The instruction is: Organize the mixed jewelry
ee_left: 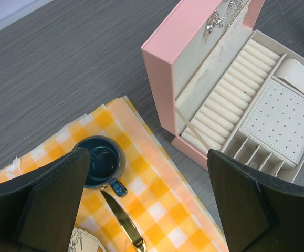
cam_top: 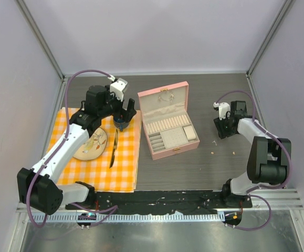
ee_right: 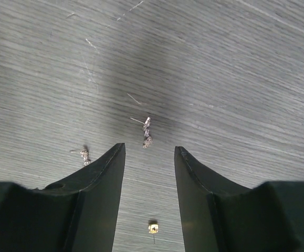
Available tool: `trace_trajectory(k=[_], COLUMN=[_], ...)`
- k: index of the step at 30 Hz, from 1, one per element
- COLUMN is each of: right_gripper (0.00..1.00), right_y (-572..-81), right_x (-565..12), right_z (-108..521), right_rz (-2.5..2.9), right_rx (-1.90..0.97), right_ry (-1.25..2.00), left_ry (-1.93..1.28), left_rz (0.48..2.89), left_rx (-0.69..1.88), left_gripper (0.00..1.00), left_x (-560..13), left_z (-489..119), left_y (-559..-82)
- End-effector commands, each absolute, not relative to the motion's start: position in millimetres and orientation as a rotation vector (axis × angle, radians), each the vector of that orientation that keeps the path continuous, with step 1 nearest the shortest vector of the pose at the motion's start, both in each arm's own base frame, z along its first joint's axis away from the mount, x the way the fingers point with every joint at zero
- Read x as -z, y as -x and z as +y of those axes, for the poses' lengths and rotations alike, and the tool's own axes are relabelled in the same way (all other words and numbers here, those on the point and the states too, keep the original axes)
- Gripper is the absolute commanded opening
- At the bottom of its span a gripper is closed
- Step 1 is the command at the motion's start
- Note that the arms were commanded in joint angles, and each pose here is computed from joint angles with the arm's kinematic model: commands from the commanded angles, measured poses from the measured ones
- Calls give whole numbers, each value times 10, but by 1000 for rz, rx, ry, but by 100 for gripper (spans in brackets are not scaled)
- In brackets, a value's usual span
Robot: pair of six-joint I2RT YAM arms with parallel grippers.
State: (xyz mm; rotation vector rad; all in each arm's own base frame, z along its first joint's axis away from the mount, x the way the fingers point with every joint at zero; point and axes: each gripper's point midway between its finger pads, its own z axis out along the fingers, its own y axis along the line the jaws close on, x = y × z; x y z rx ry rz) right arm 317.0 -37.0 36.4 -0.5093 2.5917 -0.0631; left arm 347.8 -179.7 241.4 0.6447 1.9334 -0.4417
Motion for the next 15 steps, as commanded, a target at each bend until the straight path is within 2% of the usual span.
trace_trajectory(k=[1,15], right_gripper=[47,41], right_y=[-3406,-3424], right_x=[-466,-375], right_z=[-382,-403], right_rz=[2529,2544], right_rx=[44,10], right_ry=[522,543], left_ry=[-643,-649], left_rz=[1894,1894], left_rx=[422,414], left_gripper=[100,100], left_x=[-2523,-2512], left_z=[-1777,-1776], left_y=[-3520,-3531])
